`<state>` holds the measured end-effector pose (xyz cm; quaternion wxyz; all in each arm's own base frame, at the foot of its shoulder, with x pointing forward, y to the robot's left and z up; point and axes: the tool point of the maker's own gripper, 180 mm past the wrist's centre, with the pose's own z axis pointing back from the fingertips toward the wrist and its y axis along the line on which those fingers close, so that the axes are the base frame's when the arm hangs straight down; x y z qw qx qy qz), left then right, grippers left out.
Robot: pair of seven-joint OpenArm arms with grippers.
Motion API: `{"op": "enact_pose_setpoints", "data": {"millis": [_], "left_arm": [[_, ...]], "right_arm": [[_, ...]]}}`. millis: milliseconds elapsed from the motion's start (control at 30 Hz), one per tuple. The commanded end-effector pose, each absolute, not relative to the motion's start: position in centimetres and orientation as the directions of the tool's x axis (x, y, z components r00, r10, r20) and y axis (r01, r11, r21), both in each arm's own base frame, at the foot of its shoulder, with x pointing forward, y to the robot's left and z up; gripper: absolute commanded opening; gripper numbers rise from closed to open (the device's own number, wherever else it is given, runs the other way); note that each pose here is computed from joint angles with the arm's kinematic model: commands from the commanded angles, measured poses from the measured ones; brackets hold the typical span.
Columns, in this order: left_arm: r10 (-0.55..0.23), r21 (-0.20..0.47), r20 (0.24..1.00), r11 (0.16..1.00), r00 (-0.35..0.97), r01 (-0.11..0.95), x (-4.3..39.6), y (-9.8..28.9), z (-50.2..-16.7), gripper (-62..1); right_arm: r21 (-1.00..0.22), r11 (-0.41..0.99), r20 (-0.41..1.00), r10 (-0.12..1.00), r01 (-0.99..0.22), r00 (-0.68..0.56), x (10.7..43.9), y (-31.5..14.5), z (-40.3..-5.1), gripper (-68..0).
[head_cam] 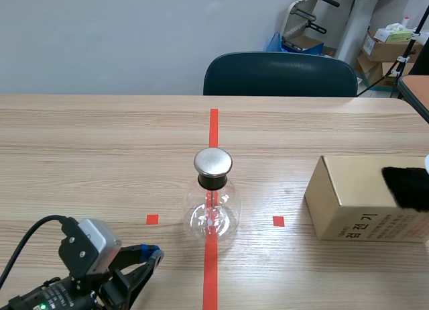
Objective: Do the electroscope experiment
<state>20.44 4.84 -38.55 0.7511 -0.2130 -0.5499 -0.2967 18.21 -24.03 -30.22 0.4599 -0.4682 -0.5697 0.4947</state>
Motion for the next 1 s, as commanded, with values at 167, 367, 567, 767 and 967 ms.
{"op": "enact_pose_setpoints", "data": {"millis": [167,367,567,767,967], "left_arm": [[-0.145,0.017,0.981,0.726,0.129,0.688,19.0,3.9,-34.3,-54.7],[-0.156,0.045,0.983,0.721,0.099,0.691,17.6,4.0,-32.4,-54.2],[-0.146,0.069,0.988,0.72,0.053,0.691,16.6,4.3,-30.2,-36.2],[-0.179,0.104,0.984,0.638,0.016,0.763,14.7,3.1,-29.0,-26.1],[-0.167,0.13,0.985,0.576,-0.04,0.807,13.8,2.5,-27.9,-26.2]], "right_arm": [[-0.992,-0.008,-0.028,0.986,0.127,-0.162,20.0,-25.2,-29.7,-66.6],[-0.995,-0.023,-0.037,0.988,0.096,-0.148,20.8,-25.8,-30.9,-66.6],[-0.998,-0.042,-0.048,0.989,0.045,-0.137,20.9,-25.9,-32.4,-66.6],[-0.998,-0.057,-0.056,0.988,-0.004,-0.142,20.5,-25.8,-33.7,-66.6],[-0.997,-0.072,-0.069,0.992,-0.023,-0.109,20.5,-26.4,-34.1,-66.7]]}}
